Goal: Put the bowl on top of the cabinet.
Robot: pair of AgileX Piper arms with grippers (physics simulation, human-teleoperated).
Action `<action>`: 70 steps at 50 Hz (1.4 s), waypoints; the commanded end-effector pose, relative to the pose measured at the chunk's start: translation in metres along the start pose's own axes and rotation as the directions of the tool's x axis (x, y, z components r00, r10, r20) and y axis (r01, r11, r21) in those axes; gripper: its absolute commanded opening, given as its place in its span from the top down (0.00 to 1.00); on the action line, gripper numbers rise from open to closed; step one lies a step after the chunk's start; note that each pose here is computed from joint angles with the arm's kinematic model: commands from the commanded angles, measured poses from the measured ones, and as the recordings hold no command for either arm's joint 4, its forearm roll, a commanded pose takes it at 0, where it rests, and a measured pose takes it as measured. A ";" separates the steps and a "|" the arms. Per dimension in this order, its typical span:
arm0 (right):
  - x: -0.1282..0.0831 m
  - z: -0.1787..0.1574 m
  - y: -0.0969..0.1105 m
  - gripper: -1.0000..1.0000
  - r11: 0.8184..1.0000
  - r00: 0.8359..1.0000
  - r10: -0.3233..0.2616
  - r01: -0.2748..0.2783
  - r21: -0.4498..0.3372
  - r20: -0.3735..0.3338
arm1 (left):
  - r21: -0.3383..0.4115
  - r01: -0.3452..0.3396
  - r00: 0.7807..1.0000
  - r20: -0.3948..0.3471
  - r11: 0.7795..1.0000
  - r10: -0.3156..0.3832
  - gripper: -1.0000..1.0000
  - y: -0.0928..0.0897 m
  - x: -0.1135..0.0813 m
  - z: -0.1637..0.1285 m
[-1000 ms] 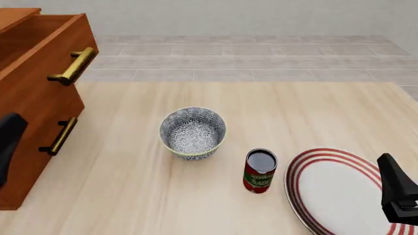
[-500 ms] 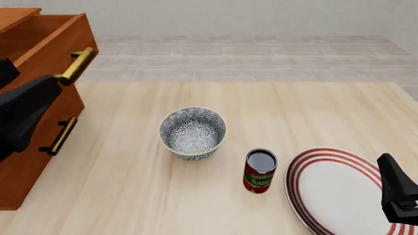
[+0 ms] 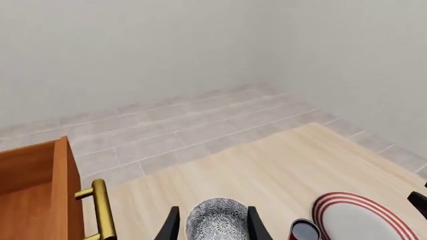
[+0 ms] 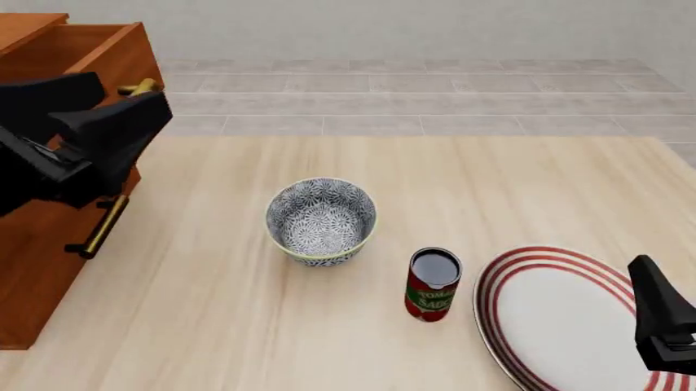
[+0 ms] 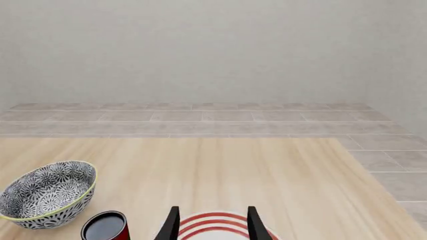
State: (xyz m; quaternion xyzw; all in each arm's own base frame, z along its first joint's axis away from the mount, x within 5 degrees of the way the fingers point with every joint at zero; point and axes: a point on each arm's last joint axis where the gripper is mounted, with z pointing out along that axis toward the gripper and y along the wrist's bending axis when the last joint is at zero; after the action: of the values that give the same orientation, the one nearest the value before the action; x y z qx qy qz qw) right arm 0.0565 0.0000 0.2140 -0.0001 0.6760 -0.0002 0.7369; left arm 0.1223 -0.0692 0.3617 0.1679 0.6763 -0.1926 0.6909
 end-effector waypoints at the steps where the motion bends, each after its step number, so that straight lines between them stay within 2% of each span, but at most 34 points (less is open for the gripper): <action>1: 0.000 0.000 0.000 0.00 1.000 1.000 0.000 0.000 0.000 0.000 | -0.050 0.019 0.999 -0.039 0.999 -0.021 0.00 0.008 0.009 0.024; 2: 0.000 0.000 0.000 0.00 1.000 1.000 0.000 0.000 0.000 0.000 | -0.068 0.027 0.998 -0.050 0.997 -0.030 0.00 0.011 0.011 0.028; 14: 0.000 0.000 0.000 0.00 1.000 1.000 0.000 0.000 0.000 0.000 | -0.071 0.078 0.990 -0.116 0.994 -0.086 0.00 0.013 0.031 0.060; 22: 0.000 0.000 0.000 0.00 1.000 1.000 0.000 0.000 0.000 0.000 | -0.086 0.070 0.986 -0.143 0.994 -0.082 0.00 0.017 0.043 0.075; 35: 0.000 0.000 0.000 0.00 1.000 1.000 0.000 0.000 0.000 0.000 | -0.103 0.093 0.972 -0.205 0.990 -0.113 0.00 0.021 0.068 0.104; 50: 0.000 0.000 0.000 0.00 1.000 1.000 0.000 0.000 0.000 0.000 | -0.114 0.075 0.965 -0.243 0.991 -0.100 0.00 0.026 0.086 0.125; 61: 0.000 0.000 0.000 0.00 1.000 1.000 0.000 0.000 0.000 0.000 | -0.134 0.054 0.955 -0.282 0.989 -0.091 0.00 0.034 0.111 0.143; 70: 0.000 0.000 0.000 0.00 1.000 1.000 0.000 0.000 0.000 0.000 | -0.132 0.054 0.949 -0.301 0.990 -0.092 0.00 0.034 0.122 0.151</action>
State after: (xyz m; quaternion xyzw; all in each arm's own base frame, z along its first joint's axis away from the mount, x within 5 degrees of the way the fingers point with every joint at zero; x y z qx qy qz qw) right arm 0.0567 0.0000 0.2141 -0.0001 0.6761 -0.0002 0.7368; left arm 0.2615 -0.1145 0.2585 0.1263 0.7838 -0.1523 0.5886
